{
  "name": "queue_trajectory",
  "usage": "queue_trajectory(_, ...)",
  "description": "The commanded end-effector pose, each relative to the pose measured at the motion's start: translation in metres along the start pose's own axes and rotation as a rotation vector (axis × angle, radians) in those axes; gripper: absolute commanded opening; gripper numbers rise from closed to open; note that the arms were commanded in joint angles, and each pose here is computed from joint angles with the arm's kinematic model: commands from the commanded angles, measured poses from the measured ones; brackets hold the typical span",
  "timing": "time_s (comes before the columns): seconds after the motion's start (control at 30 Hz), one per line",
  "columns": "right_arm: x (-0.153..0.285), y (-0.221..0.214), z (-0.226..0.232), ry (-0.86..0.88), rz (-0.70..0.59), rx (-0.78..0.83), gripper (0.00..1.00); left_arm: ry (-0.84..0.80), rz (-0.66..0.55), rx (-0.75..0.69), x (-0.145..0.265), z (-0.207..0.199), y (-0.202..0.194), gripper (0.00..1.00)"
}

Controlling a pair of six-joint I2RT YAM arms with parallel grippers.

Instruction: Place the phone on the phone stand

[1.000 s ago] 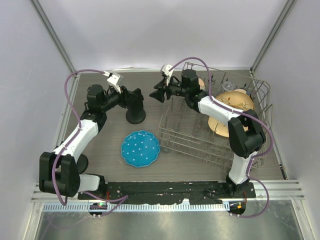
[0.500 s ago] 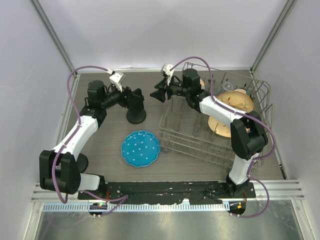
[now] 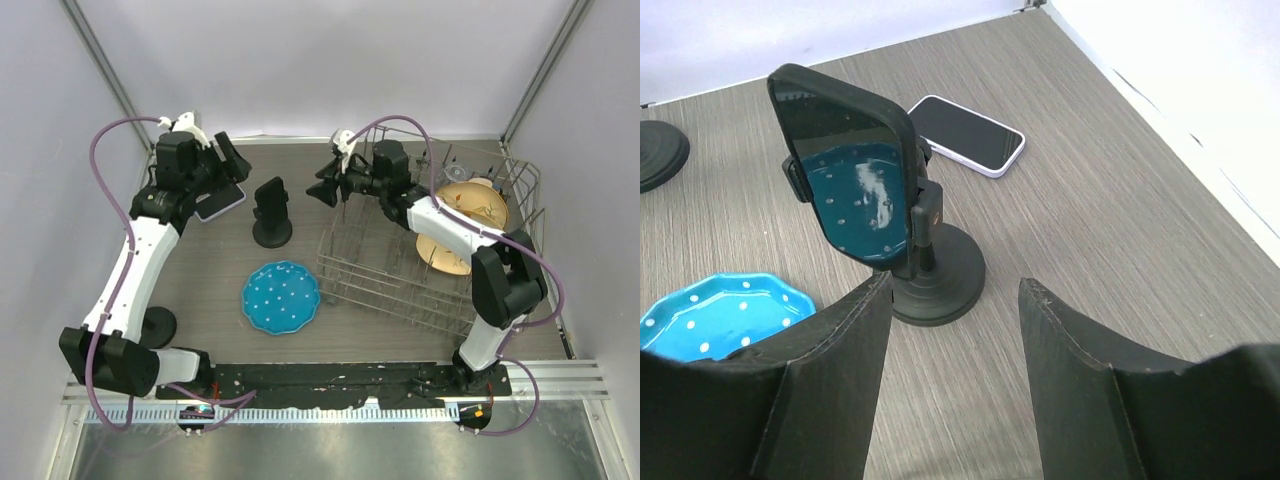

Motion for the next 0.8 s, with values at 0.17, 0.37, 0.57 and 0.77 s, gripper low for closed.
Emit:
queue_trajectory(0.17,0.030,0.032,-0.012,-0.087,-0.071,0.072,0.59,0.292,0.009,0.074,0.035,-0.041,-0.024,0.75)
queue_trajectory(0.37,0.036,0.026,-0.016,-0.120,-0.045,0.060,0.59,0.391,-0.020,0.120,0.034,-0.060,-0.052,0.76)
queue_trajectory(0.57,0.047,0.022,-0.019,-0.141,-0.055,0.054,0.59,0.470,-0.090,0.201,0.031,-0.075,-0.046,0.98)
queue_trajectory(0.77,0.058,0.018,-0.024,-0.160,-0.067,0.033,0.59,0.617,-0.110,0.241,0.016,-0.078,-0.053,1.00)
Point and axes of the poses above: each gripper's point midway between its finger pads, its own x axis back along the fingers, its own z axis along the line the jaws close on, y = z × x, the point moved 8 cm from there along x, back along the fingers, and after that the axes turned 13 degrees about x, right-handed, at the moved point
